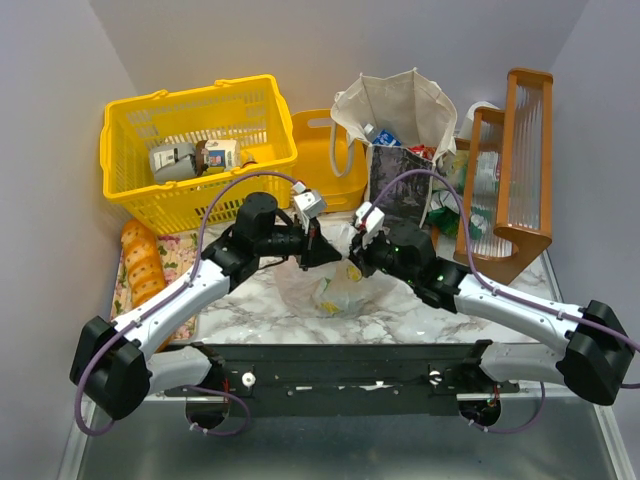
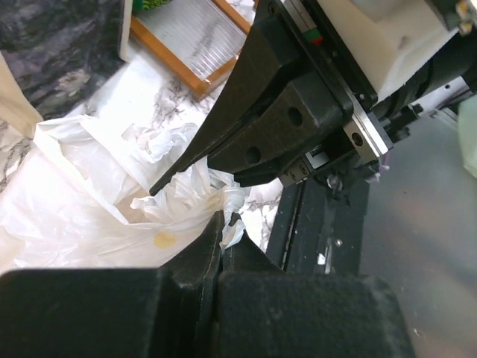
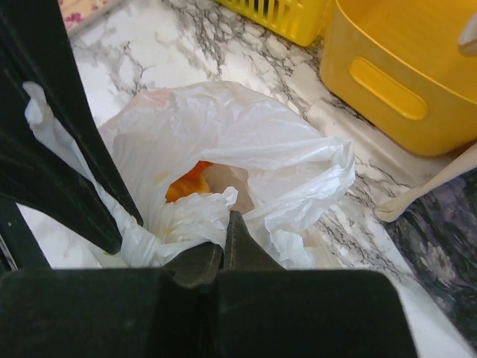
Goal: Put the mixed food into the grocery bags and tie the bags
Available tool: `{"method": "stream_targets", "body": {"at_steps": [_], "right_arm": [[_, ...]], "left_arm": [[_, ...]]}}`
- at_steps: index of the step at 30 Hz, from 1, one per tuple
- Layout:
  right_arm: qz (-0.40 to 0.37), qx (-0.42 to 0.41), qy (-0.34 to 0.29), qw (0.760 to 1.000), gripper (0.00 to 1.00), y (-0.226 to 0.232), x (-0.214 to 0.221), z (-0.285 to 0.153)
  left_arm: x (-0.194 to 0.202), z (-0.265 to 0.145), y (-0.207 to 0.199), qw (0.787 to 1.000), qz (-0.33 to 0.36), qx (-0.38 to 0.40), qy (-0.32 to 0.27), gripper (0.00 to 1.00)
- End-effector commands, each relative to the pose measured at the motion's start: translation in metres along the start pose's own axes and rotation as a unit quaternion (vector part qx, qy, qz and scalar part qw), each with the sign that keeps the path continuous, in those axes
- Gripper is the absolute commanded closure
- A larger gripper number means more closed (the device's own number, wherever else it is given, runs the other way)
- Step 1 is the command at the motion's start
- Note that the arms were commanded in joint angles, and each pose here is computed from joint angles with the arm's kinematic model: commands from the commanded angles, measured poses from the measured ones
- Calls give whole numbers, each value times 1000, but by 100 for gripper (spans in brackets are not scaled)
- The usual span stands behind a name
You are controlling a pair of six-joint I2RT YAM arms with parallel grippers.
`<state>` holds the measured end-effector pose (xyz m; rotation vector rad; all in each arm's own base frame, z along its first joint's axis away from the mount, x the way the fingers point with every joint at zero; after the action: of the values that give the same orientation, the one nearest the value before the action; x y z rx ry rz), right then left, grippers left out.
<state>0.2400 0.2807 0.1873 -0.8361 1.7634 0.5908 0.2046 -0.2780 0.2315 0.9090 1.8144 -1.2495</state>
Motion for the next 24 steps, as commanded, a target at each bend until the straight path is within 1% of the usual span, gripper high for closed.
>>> {"method": "stream_targets", "body": {"at_steps": [1,2,3,5,8,9,10,13,15,17,18,19,20,23,24], "right_arm": [[54,51,-69,995,99,-14,-32,2],[61,54,-74,994,99,-15,-33,1],[79,56,-80,992,99,-15,-35,1],[97,61,-91,989,99,-15,-37,-1],[127,61,-105,985,99,-14,-38,-1],[138,62,-109,982,99,-14,-40,-1],[142,66,-108,982,99,-15,-39,0],[149,77,-102,981,99,-18,-37,1],[147,82,-102,980,99,-20,-38,0],[144,95,-93,981,99,-24,-34,-2],[144,100,-88,981,99,-24,-32,-2],[146,109,-88,979,99,-27,-31,-3],[145,113,-88,979,99,-29,-31,-3],[143,118,-87,979,99,-30,-30,-5],[142,119,-83,979,99,-30,-29,-5]], "left_arm": [[22,0,7,997,1,-70,21,100],[24,0,10,996,2,-87,22,100],[23,-4,20,991,8,-131,15,100],[25,-5,21,988,13,-150,17,100],[30,-4,26,983,-3,-183,12,100],[38,0,24,983,-11,-184,20,100],[40,0,30,978,-11,-209,19,100],[57,5,33,970,-7,-241,41,100],[63,3,43,957,-3,-285,48,100],[63,-2,51,937,7,-348,39,100],[61,-4,52,932,14,-361,34,100],[59,-3,48,931,32,-364,30,100],[59,-6,51,925,42,-378,24,100],[68,4,47,933,52,-356,29,100],[73,5,47,932,49,-358,32,100]]}}
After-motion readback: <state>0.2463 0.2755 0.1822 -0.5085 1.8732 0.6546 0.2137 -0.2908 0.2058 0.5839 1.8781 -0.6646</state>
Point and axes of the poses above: each gripper's point midway between its finger pads, its own z axis out along the fingers, its own y axis along the line the jaws close on, x = y × z, the point moved 2 cm from there along -z, back along the fingers, and after that the axes turned 1 degree about z, right-handed, at the moved point
